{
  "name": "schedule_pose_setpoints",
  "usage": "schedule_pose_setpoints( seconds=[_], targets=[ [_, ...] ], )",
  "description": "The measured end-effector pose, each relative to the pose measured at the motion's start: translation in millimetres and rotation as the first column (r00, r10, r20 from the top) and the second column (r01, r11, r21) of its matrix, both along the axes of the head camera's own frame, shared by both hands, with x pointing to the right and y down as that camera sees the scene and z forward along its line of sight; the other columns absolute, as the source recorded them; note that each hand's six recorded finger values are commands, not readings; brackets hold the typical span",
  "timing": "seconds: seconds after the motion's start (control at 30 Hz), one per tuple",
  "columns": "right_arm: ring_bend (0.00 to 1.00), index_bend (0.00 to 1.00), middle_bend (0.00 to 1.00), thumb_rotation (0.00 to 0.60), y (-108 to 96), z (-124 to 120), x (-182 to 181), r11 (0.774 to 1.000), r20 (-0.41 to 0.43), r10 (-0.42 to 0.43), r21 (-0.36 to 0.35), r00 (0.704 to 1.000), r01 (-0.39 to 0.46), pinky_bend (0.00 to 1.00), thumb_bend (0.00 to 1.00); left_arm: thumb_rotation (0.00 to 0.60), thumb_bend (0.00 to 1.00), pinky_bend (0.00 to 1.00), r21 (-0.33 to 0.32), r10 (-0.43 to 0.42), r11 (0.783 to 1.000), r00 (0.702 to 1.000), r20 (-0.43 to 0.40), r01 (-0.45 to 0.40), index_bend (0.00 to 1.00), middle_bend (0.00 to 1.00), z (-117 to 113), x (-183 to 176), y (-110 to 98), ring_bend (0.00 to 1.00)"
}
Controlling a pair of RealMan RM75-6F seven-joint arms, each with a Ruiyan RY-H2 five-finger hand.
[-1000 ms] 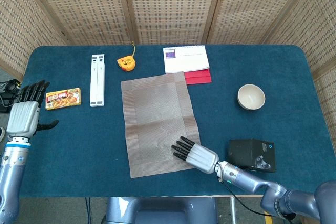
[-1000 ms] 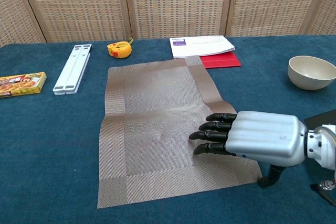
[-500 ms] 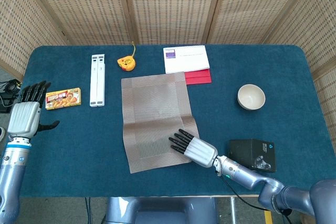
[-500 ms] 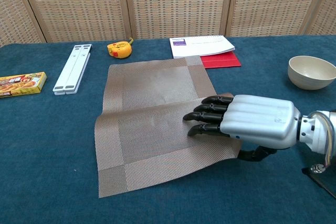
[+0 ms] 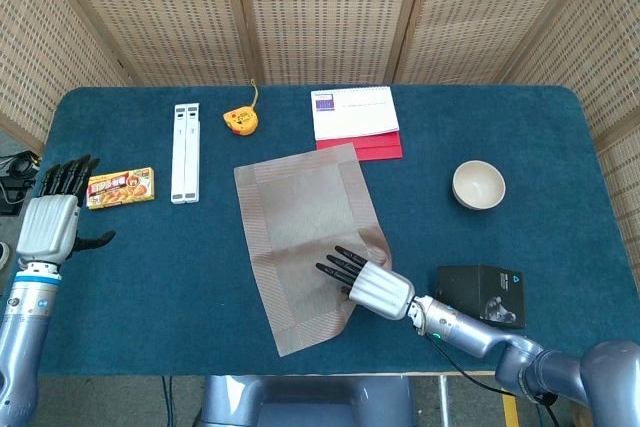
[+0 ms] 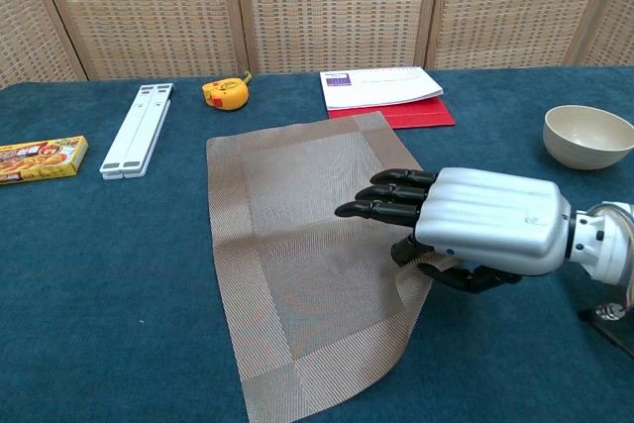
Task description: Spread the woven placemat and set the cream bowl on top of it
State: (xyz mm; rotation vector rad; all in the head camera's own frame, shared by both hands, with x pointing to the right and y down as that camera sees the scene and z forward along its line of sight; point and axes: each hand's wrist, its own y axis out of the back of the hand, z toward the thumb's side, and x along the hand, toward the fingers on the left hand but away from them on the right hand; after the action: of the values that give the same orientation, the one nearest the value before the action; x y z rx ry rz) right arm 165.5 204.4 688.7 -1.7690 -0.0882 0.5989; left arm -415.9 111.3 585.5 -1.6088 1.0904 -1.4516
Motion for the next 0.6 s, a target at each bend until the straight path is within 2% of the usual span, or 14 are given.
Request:
schedule_pose_setpoints(
  seconds=[0.23, 0.37, 0.47, 0.57, 0.6],
  targets=[
    [0.00, 0.65, 0.00, 0.600, 11.4, -13.5, 9.3, 0.994, 0.043, -0.106, 0.046, 0.993, 0.104, 0.00, 0.75, 0.600, 0.00, 0.00, 0.000, 0.003, 1.000, 1.000, -0.001, -0.003, 0.00, 0.00, -0.2, 0.9, 0.7, 0.00],
    [0.00, 0.65, 0.00, 0.600, 8.9, -21.3, 21.2, 0.975, 0.009, -0.182, 0.131, 0.983, 0.179, 0.00, 0.72, 0.600, 0.00, 0.00, -0.004, 0.004, 1.000, 1.000, -0.001, -0.004, 0.00, 0.00, 0.6, 1.7, 1.0, 0.00],
    [0.00, 0.64, 0.00, 0.600, -7.8, -31.0, 35.5, 0.932, -0.068, -0.249, 0.253, 0.966, 0.258, 0.00, 0.67, 0.600, 0.00, 0.00, -0.005, 0.002, 1.000, 1.000, 0.000, -0.002, 0.00, 0.00, 1.0, 1.8, 0.8, 0.00],
    [0.00, 0.64, 0.00, 0.600, -42.4, -43.9, 51.4, 0.869, -0.175, -0.279, 0.372, 0.944, 0.325, 0.00, 0.63, 0.600, 0.00, 0.00, -0.007, 0.001, 1.000, 1.000, 0.000, -0.001, 0.00, 0.00, 1.2, 2.0, 0.7, 0.00],
    [0.00, 0.64, 0.00, 0.600, -59.7, -48.9, 55.8, 0.841, -0.221, -0.280, 0.413, 0.934, 0.349, 0.00, 0.62, 0.600, 0.00, 0.00, -0.007, 0.001, 1.000, 1.000, 0.000, -0.001, 0.00, 0.00, 1.2, 1.9, 0.7, 0.00]
  ],
)
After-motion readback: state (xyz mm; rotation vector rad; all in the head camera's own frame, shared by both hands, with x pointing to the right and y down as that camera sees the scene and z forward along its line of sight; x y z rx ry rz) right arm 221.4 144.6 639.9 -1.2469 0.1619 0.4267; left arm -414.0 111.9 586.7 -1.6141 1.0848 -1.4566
